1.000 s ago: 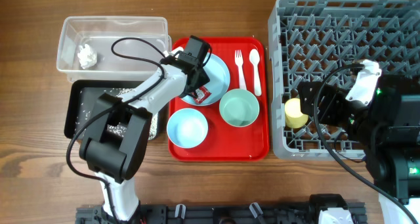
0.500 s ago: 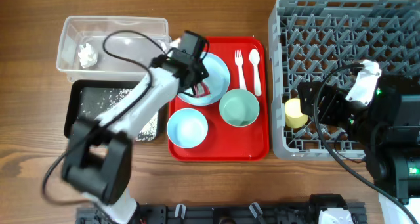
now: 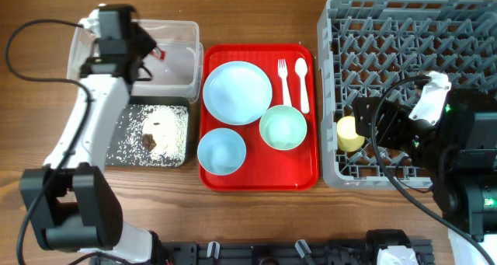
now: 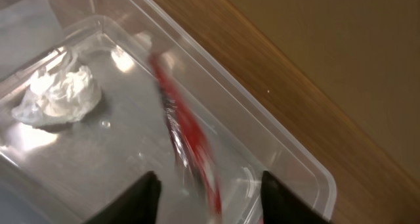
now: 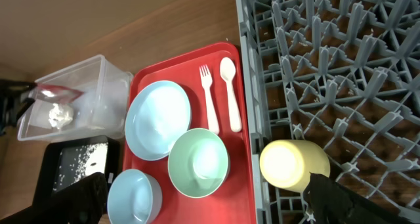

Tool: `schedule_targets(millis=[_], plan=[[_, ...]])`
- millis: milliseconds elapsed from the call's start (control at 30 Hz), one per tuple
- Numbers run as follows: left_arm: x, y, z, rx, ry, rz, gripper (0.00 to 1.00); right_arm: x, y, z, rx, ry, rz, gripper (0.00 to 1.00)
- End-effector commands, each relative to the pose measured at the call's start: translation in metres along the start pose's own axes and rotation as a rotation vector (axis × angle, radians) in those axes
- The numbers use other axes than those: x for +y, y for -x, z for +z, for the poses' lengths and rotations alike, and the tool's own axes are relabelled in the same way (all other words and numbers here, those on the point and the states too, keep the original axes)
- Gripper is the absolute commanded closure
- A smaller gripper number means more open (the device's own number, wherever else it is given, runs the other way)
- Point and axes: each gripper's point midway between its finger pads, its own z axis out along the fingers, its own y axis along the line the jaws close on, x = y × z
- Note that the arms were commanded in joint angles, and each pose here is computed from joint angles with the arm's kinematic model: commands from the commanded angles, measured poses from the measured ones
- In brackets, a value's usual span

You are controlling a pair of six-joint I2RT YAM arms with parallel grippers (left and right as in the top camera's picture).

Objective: Sort waste into correct bins and load items into the dishwasher rack

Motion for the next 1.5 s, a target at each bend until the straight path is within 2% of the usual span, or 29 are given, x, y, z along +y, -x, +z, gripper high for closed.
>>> schedule_targets(millis=[0,67,133,200,300,400,567,667,767,1167,1333,1400,1467], plan=[[-0.021,-0.019,0.0,0.108,-0.153,0.165,0.19,0.003,0.001,-0.002,-0.004,0.013,-0.006,0.0],[-0.025,-0.021,-0.012,0.126,-0.173,0.194,0.07,0.003,0.001,-0.002,-0.004,0.013,-0.006,0.0],[-0.033,-0.019,-0.038,0.138,-0.22,0.194,0.07,0.003,0.001,-0.002,-0.003,0.013,-0.006,0.0],[-0.046,-0.016,-0.08,0.132,-0.305,0.254,0.12,0.003,0.0,-0.002,0.0,0.012,-0.005,0.0],[-0.045,-0.01,-0.137,0.076,-0.325,0.323,0.11,0.002,-0.001,-0.002,0.005,0.01,-0.003,0.0],[-0.023,-0.012,-0.206,0.017,-0.291,0.368,0.01,0.002,-0.001,-0.002,0.005,0.009,-0.003,0.0],[0.009,-0.011,-0.271,-0.097,-0.235,0.359,0.0,0.002,-0.001,-0.002,0.006,0.009,-0.001,0.0],[0.011,-0.01,-0.292,-0.146,-0.262,0.351,0.0,0.002,-0.001,0.0,0.009,0.008,0.007,0.0],[0.013,-0.009,-0.304,-0.176,-0.277,0.349,0.0,0.0,-0.002,0.004,0.022,0.002,0.096,0.0],[0.015,-0.012,-0.313,-0.187,-0.285,0.352,0.0,-0.018,-0.012,0.052,0.182,-0.071,0.164,0.0],[0.024,-0.013,-0.327,-0.334,-0.334,0.333,0.0,-0.032,-0.024,0.085,0.295,-0.123,0.198,0.0],[0.028,-0.02,-0.319,-0.46,-0.398,0.325,0.0,-0.041,-0.034,0.104,0.365,-0.154,0.217,0.0],[0.034,-0.032,-0.308,-0.526,-0.441,0.32,0.0,-0.048,-0.042,0.116,0.412,-0.176,0.231,0.0]])
